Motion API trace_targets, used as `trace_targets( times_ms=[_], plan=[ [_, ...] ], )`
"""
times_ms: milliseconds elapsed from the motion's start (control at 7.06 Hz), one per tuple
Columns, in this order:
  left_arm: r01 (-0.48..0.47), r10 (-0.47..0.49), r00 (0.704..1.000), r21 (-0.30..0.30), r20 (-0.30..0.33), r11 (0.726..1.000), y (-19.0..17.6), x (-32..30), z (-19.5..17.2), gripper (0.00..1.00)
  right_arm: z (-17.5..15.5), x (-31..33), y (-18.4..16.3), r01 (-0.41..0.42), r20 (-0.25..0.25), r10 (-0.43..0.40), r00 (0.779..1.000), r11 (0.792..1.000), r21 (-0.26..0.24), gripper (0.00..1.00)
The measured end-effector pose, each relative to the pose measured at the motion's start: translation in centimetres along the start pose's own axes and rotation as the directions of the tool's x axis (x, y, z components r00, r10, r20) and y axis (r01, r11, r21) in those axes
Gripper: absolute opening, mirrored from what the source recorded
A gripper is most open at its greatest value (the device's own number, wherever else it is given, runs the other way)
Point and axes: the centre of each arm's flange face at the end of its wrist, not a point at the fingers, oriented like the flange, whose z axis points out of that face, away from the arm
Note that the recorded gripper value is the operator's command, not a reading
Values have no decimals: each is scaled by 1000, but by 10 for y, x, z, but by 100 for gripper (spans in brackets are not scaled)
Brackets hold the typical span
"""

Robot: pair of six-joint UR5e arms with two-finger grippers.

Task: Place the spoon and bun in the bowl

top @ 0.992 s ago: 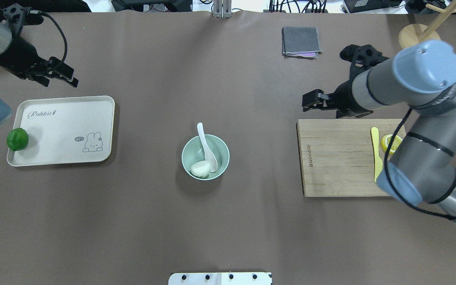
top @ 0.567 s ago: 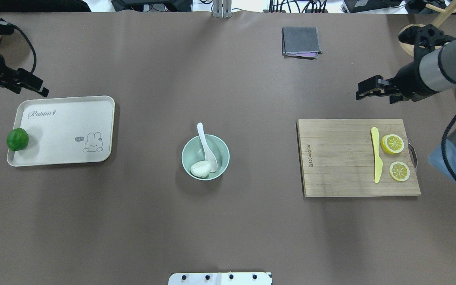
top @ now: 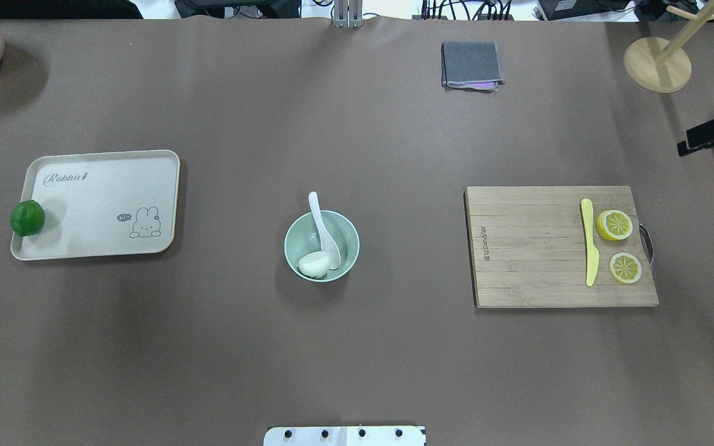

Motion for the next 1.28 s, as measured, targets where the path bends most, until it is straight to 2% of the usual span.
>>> trace_targets(
  times_ms=[142, 283, 567, 708, 992, 1275],
  plan=[
    [11, -11, 1000, 23, 13, 1000, 19, -47, -22, 98, 0, 32, 9, 45, 3, -45, 999, 999, -23, 100],
    [19, -20, 1000, 33, 20, 999, 33, -90, -39, 98, -3, 63, 14, 84, 29, -83, 996, 996, -40, 100],
    [54, -55, 998, 29, 36, 998, 43, -122, -52, 98, -4, 103, 20, 106, 35, -105, 994, 993, -48, 100],
    [68, -69, 996, 24, 53, 997, 39, -124, -56, 98, -2, 115, 26, 95, 16, -95, 995, 994, -52, 100],
    [125, -124, 988, -12, 92, 992, 14, -114, -70, 98, 2, 152, 42, 38, -51, -41, 998, 997, -60, 100],
    [140, -135, 979, -22, 153, 990, 23, -126, -67, 98, 5, 173, 49, 22, -71, -26, 997, 998, -62, 100]
  ],
)
